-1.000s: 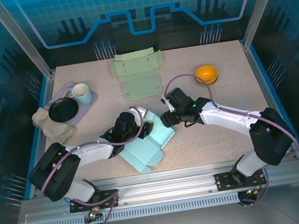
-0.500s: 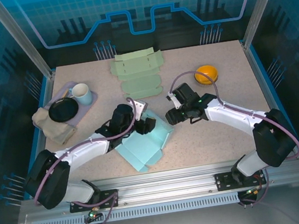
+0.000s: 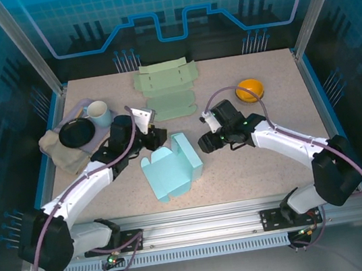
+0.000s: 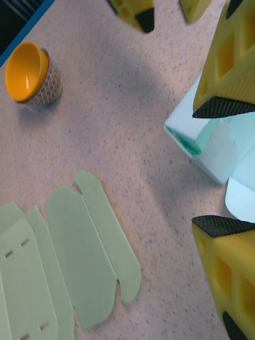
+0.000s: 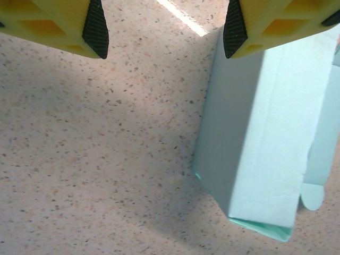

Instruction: Fold the paper box

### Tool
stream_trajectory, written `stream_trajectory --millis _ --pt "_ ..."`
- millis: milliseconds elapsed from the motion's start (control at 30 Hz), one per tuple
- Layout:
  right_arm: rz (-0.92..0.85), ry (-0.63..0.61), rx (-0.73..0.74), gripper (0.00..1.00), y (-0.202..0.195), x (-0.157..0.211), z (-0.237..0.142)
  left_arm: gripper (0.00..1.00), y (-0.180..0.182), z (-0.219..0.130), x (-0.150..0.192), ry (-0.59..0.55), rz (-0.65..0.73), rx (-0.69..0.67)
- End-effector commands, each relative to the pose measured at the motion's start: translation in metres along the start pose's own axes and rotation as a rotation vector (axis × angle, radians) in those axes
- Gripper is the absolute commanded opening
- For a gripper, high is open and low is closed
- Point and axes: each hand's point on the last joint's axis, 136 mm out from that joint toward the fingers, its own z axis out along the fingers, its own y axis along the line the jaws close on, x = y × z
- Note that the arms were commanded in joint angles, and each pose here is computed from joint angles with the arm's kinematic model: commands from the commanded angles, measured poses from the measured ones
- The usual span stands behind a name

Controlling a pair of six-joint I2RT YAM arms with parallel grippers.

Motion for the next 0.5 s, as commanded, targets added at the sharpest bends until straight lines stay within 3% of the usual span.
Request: stream_trajectory --millis 0,233,467 --pt "0.028 0.008 -0.091 0.61 0.013 -0.005 0.005 0.53 0.01 0.012 0.037 0.104 -0.02 0.011" --pt "0.053 0.041 -0.18 0.59 0.03 -0.007 0.019 0.52 0.016 0.033 0.042 0.146 0.005 0.018" --pt "0.063 0.043 -0.202 0.57 0.036 -0.017 0.018 0.49 0.019 0.05 0.063 0.367 0.038 0.05"
